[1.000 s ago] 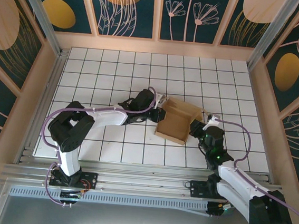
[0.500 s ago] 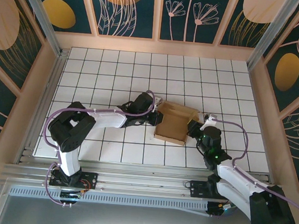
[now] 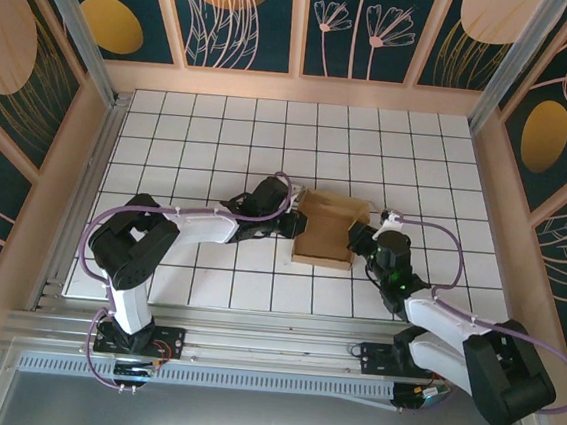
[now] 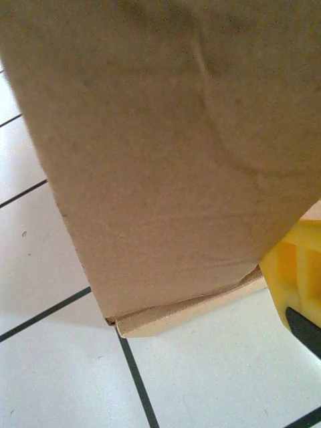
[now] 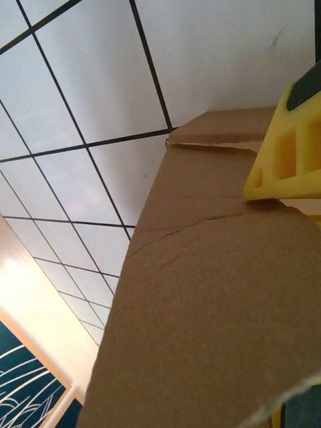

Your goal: Fold the paper box

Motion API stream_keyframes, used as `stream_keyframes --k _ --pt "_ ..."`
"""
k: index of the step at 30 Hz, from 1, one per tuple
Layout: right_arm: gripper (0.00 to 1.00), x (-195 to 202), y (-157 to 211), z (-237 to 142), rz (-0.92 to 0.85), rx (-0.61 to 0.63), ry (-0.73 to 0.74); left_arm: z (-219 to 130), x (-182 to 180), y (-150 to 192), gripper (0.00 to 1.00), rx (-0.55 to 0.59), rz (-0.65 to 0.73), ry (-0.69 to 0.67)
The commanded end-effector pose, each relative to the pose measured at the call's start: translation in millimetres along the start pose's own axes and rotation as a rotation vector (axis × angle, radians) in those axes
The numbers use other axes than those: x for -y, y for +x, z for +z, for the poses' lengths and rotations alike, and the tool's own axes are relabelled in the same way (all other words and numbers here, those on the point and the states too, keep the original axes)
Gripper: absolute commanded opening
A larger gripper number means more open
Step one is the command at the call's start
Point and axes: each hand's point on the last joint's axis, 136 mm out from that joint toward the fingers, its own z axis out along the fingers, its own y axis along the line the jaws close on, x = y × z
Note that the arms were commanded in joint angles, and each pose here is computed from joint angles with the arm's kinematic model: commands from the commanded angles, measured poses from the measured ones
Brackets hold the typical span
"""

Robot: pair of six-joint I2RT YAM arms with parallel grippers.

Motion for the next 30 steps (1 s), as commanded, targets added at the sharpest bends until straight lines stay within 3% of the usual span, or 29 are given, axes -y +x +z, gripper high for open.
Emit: stream_keyframes --k 1,6,16,23,30 --pt "0.11 39 58 -5 -0.013 -0.209 0.149 -3 5 -1 0.14 0.011 0.015 0.014" --pt "0.11 47 44 -11 -0.062 -0.160 0.207 -9 3 -7 0.16 0.032 0.025 -0.014" --pt "0.11 58 38 -19 -0.092 -0.121 0.264 -49 9 -11 0.43 0.096 0.057 -0.012" --pt "0.12 52 35 -14 -0.099 -0.119 0.244 -84 16 5 0.47 0.131 0.104 0.035" --pt "0.16 52 38 -12 -0.098 -0.125 0.231 -115 -7 -5 0.45 0.274 -0.019 -0.071"
